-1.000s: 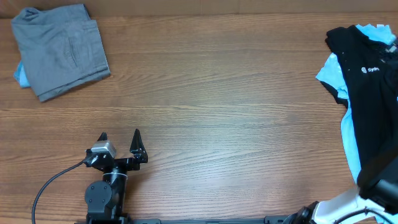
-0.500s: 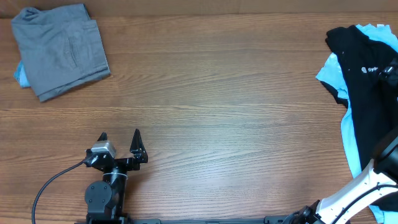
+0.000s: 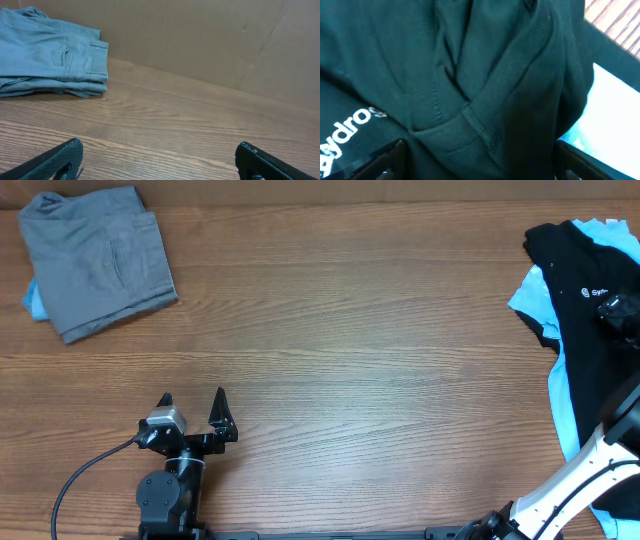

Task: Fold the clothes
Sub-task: 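Reach the right gripper to the black polo shirt on the right, then grasp the black polo with the right gripper and drag it leftward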

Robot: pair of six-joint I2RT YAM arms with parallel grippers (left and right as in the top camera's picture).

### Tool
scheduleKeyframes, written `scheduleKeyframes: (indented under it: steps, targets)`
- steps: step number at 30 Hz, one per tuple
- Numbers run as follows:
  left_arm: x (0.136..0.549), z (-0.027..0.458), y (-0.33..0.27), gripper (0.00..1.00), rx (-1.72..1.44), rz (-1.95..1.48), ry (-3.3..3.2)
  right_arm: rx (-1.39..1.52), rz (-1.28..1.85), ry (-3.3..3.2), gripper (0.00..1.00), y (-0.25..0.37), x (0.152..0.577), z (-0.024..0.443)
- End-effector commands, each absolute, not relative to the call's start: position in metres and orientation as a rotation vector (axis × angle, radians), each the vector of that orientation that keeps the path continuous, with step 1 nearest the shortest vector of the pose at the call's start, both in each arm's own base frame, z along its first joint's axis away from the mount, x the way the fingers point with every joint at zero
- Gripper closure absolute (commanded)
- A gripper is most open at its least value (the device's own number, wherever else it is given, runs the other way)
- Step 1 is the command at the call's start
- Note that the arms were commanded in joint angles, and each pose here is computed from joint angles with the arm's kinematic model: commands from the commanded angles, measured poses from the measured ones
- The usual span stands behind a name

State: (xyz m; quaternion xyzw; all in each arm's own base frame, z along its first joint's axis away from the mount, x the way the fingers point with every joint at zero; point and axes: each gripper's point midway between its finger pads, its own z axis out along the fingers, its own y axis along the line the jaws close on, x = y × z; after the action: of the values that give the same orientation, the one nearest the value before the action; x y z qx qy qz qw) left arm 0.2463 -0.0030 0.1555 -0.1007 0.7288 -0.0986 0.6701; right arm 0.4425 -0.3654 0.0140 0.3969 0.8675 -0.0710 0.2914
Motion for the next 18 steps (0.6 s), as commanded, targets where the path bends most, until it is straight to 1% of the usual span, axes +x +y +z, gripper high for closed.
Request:
scheduleKeyframes:
  steps: [1,5,12,18]
  targets:
    - [0.246,0.156,-0.005,0.00,-0.205,-0.220,1.640,1.121,-0.188,2.241,0.06,-0.377,0.444,0.027]
    - [0.246,0.156,-0.005,0.00,-0.205,-0.220,1.640,1.125,-0.187,2.240,0.15,-0.377,0.444,0.027]
    - [0.246,0.156,-0.005,0.00,-0.205,-0.220,1.640,1.177,-0.157,2.185,0.15,-0.381,0.450,0.040]
    - [0.246,0.156,-0.005,0.00,-0.205,-0.220,1.640,1.170,-0.165,2.175,0.22,-0.384,0.452,0.046]
